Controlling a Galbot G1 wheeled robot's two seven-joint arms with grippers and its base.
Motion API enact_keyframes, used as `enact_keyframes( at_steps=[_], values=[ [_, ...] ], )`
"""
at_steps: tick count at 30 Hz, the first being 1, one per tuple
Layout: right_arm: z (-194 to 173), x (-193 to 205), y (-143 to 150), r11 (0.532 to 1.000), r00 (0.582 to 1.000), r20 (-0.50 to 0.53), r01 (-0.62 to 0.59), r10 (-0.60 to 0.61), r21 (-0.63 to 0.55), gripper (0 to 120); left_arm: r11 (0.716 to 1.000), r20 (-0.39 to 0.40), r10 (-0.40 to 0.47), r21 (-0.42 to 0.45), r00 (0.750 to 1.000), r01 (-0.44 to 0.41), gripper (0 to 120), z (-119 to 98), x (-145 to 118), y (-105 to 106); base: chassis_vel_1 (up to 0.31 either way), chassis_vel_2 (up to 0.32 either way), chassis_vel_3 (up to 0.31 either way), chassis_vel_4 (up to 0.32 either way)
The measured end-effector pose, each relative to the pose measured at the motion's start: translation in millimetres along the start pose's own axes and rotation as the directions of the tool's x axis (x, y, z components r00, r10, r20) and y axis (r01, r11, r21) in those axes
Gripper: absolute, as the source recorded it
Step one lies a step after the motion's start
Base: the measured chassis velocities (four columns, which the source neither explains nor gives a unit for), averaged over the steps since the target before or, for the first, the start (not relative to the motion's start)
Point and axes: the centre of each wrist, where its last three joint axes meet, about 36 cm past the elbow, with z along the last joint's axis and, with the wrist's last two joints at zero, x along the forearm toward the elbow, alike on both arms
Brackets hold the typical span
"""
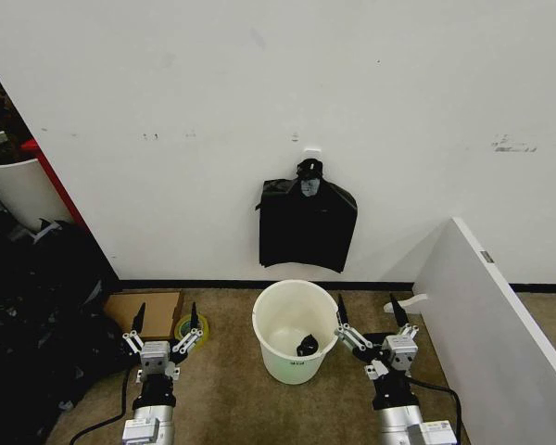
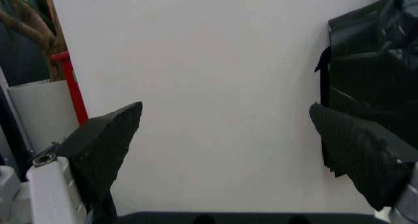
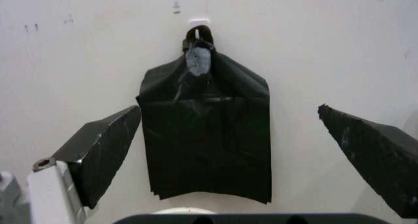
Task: Place the garbage bag over the trash bin.
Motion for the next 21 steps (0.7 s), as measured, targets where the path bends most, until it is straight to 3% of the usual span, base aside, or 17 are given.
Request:
enact_keyframes(
  at_steps=[21],
  values=[
    [27, -26, -17, 0.995, 0.995, -0.025, 0.092, -0.094, -0.043, 100, 1.0, -0.021, -0.015, 0.014, 1.0, 0.015, 100, 5, 2, -2, 0.0, 0.0, 0.0, 0.0]
  ],
)
